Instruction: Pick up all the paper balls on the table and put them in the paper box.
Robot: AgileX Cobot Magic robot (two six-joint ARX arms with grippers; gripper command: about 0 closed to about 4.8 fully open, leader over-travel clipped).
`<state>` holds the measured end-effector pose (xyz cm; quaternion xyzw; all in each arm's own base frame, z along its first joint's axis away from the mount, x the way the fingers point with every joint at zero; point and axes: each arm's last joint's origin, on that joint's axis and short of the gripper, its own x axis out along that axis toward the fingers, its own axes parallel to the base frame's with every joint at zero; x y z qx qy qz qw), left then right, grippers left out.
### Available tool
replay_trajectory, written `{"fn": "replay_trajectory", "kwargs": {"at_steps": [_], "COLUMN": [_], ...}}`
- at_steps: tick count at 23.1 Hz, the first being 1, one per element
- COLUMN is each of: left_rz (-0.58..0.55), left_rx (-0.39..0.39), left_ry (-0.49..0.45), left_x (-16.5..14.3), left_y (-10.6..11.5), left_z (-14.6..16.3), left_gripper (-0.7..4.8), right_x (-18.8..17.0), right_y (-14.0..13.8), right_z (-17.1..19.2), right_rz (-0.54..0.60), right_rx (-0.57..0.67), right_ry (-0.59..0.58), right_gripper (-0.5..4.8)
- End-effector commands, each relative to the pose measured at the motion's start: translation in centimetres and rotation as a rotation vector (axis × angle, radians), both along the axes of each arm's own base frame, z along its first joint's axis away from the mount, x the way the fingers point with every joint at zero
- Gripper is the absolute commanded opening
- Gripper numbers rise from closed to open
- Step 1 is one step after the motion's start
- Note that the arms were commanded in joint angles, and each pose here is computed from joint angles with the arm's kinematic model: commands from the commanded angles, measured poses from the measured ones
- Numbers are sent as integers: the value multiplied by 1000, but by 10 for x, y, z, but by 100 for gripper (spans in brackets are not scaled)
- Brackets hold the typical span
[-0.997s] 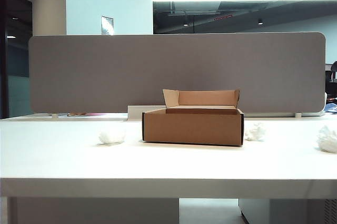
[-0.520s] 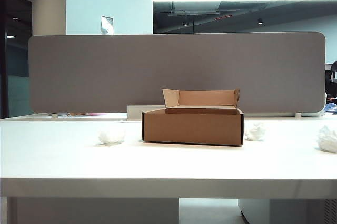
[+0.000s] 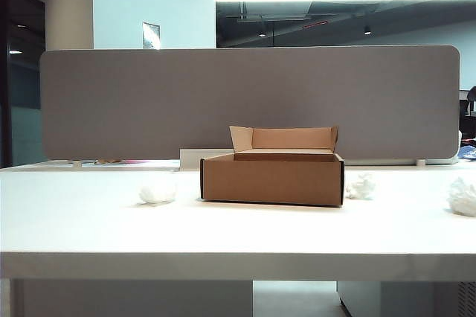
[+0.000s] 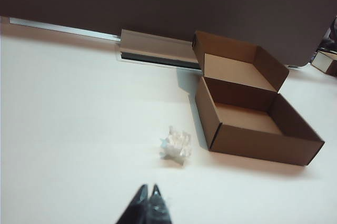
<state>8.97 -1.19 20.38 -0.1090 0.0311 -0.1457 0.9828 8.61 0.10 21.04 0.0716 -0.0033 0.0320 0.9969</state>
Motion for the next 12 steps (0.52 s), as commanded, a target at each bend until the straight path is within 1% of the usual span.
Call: {"fn": "replay_trajectory", "kwargs": {"at_steps": [1,3,5,9,12], "left_rz": [-7,-10,-13,-17,-21], "left_rx": [22,88,112,115,117], "left_ry": [-10,0,32,81,116], "left_x": [3,9,18,33,45], "left_y": [0,-1,-1,-2,-3], "left_z": [14,28,39,52,60], "left_gripper": [-5,-5,-5,-5,-5], "right_x": [1,6,15,33,50], "right_y": [0,0,-1,-1,-1], "right_z": [17,32,43,55,59], "right_rz": [-13,-13,-12,-12,-7], "right_rx": [4,-3,-21,-24,-59], "right_ry": [-4,17,57,128,195], "right_gripper": [-5,-5,-5,-5,-5]}}
